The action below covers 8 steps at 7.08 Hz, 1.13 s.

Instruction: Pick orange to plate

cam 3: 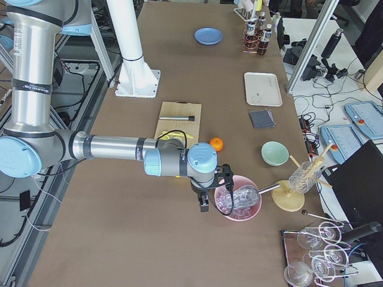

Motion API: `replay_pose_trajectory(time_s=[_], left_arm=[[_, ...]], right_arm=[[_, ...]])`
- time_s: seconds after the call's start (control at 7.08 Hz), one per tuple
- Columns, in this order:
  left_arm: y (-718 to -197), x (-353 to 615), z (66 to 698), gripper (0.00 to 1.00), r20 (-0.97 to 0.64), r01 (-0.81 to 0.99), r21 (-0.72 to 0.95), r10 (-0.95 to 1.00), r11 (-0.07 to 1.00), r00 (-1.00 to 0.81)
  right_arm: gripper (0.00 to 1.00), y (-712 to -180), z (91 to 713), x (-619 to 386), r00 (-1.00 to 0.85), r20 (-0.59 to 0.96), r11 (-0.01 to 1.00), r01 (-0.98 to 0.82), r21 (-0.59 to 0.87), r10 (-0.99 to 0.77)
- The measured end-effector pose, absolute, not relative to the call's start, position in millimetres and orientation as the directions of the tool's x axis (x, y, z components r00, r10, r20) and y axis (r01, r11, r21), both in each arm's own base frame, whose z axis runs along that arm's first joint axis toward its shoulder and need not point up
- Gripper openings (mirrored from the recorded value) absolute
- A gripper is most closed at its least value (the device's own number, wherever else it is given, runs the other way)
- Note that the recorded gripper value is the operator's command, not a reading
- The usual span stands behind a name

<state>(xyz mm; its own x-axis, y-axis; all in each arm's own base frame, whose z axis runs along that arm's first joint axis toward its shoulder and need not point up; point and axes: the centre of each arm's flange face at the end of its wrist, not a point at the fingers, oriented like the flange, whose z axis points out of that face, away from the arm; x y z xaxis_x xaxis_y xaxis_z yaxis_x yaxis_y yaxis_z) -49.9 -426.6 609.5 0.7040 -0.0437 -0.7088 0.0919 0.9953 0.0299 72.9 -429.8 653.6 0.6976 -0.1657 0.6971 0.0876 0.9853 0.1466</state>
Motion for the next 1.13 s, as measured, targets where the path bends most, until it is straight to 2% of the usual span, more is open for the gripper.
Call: replay_pose_trajectory(time_s=[0.42, 1.13], left_arm=[[-427, -42, 602, 0.97, -0.706, 0.048, 0.072, 0.017, 0.996, 0.708], [-433, -29, 598, 0.98, -0.710, 0.021, 0.117, 0.069, 0.993, 0.701]], right_arm=[[1.00, -427, 659, 79, 0.753, 0.639, 0.987, 0.091, 0.134, -0.156], [1.00, -424, 660, 77, 0.739, 0.656, 0.987, 0.088, 0.136, -0.157]])
